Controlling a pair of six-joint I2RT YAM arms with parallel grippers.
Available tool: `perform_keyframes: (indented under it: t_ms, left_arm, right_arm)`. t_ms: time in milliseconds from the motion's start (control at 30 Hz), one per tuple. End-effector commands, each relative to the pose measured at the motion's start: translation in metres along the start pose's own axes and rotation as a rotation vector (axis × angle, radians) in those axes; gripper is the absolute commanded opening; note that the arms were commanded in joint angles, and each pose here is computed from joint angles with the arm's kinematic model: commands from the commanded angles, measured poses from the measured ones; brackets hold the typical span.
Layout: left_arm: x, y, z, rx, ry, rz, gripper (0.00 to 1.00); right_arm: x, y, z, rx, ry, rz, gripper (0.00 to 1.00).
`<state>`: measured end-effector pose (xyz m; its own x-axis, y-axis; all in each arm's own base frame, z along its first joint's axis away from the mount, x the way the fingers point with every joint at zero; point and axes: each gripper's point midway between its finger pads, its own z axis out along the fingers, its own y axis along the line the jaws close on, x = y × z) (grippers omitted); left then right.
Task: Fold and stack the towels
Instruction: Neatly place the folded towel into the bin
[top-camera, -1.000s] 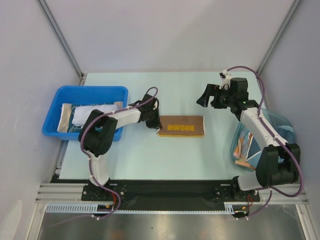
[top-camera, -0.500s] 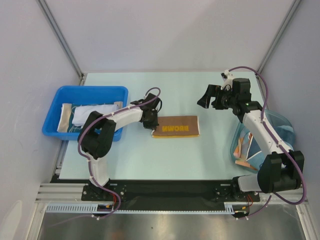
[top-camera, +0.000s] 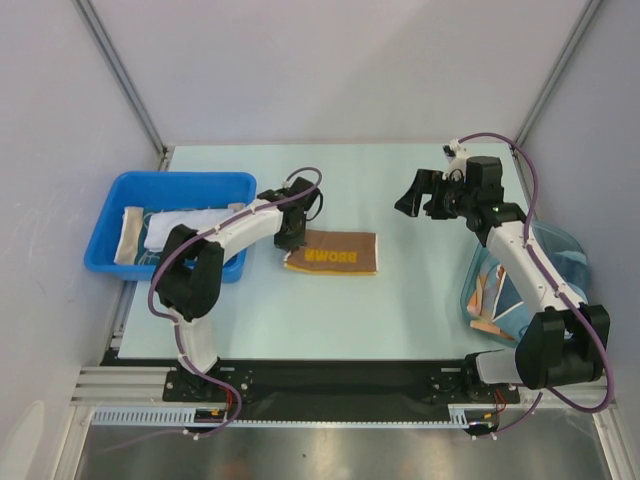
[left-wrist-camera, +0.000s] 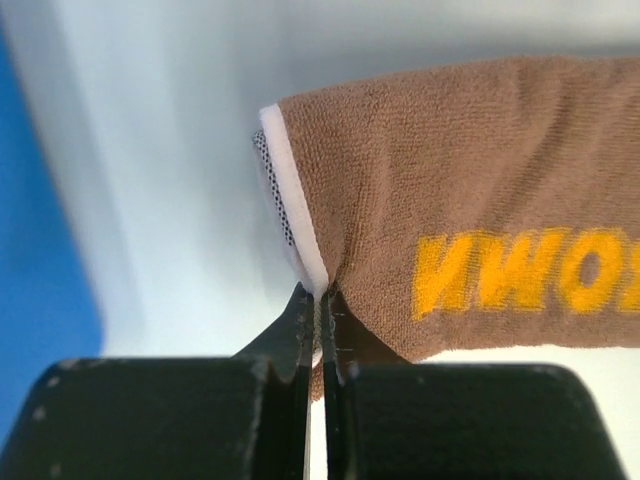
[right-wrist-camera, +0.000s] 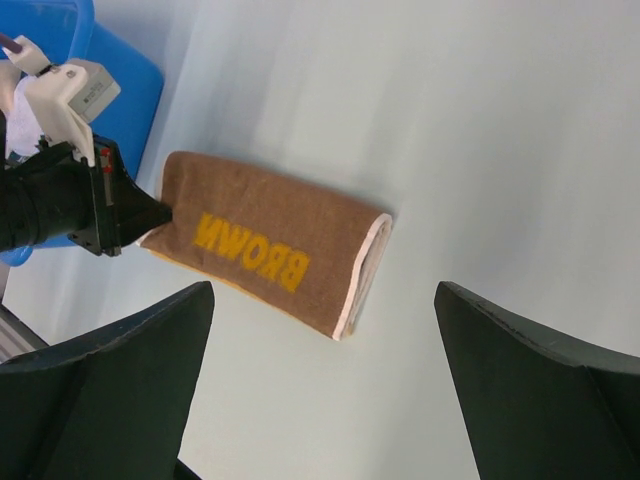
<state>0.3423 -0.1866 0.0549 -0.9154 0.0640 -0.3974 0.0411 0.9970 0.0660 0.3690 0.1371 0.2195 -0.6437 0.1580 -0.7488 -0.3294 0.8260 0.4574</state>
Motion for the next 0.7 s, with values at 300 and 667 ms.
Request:
perform_keyframes:
  t_ms: [300, 667]
  left_arm:
    - [-0.049, 0.062, -0.069, -0.255, -0.098, 0.189, 0.0]
    - [-0.096, 0.116, -0.151, -0.367, -0.267, 0.129, 0.0]
  right_arm:
    - [-0.013, 0.001, -0.013, 0.008, -0.048, -0.037, 0.99]
    - [-0.014, -0.004, -0.009, 0.018, -0.05, -0.026, 1.0]
